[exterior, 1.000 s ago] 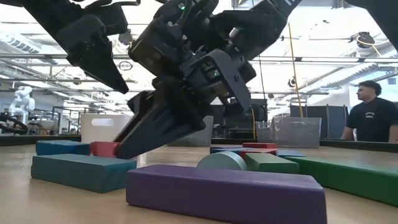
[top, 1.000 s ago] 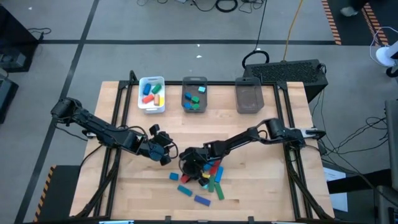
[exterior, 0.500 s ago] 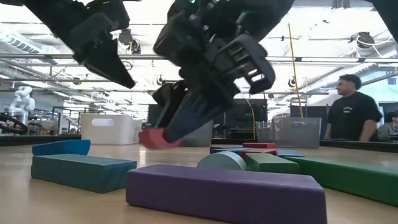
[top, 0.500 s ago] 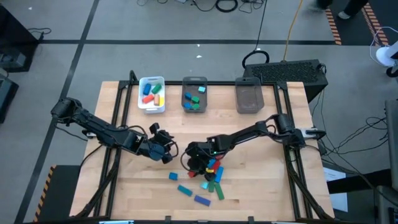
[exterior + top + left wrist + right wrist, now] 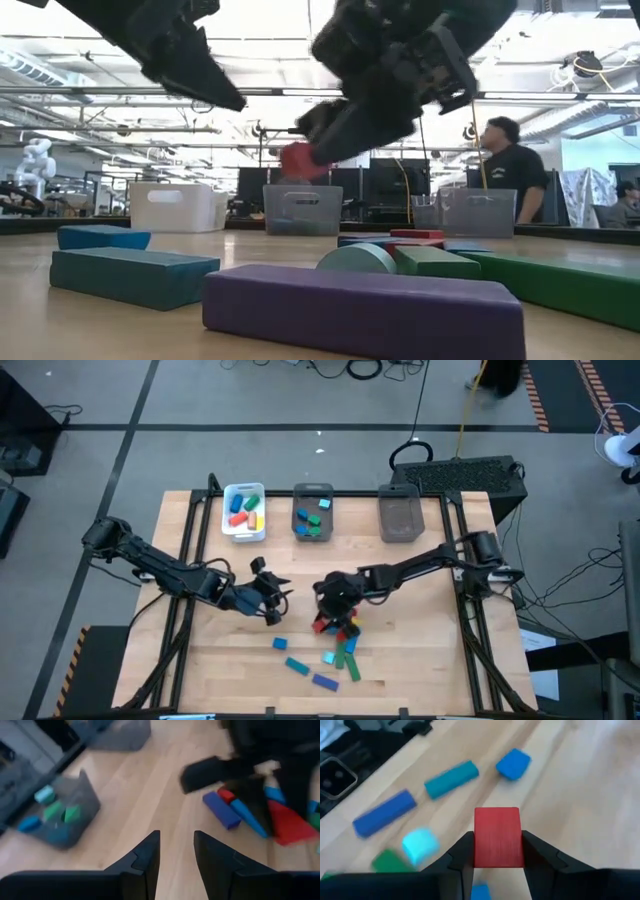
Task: Sort blocks by size
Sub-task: Put the red half circle block into the left black bin
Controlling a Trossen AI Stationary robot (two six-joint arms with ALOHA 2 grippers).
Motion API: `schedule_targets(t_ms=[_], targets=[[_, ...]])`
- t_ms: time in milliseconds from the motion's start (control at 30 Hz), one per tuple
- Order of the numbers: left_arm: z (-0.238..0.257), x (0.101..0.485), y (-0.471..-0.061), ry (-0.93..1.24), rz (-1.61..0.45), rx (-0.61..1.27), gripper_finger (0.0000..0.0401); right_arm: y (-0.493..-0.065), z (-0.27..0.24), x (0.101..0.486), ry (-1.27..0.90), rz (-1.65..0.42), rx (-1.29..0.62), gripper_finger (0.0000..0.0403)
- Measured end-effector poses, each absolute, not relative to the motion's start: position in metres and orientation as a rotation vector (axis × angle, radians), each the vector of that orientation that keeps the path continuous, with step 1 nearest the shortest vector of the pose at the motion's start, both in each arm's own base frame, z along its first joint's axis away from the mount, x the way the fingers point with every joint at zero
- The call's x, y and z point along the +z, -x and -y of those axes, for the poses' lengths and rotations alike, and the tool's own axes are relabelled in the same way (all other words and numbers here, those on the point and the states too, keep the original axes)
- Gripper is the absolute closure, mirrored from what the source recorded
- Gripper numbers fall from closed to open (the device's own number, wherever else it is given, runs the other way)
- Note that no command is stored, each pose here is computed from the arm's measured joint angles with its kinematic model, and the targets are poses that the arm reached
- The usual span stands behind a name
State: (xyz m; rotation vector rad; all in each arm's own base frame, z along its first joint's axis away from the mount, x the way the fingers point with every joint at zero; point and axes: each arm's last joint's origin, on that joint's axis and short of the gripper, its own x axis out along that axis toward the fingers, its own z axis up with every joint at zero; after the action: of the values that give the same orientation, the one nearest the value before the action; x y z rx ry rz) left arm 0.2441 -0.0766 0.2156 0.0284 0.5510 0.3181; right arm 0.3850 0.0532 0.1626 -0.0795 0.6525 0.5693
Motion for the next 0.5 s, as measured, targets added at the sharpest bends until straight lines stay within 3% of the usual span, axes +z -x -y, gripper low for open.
schedule_targets(t_ms=[500], targets=[[0.086,0.219,-0.263,-0.389,-0.441,0.123,0.0278,-0.345,-0.008,0.171,-0.034,-0.472,0.421,0.0285]])
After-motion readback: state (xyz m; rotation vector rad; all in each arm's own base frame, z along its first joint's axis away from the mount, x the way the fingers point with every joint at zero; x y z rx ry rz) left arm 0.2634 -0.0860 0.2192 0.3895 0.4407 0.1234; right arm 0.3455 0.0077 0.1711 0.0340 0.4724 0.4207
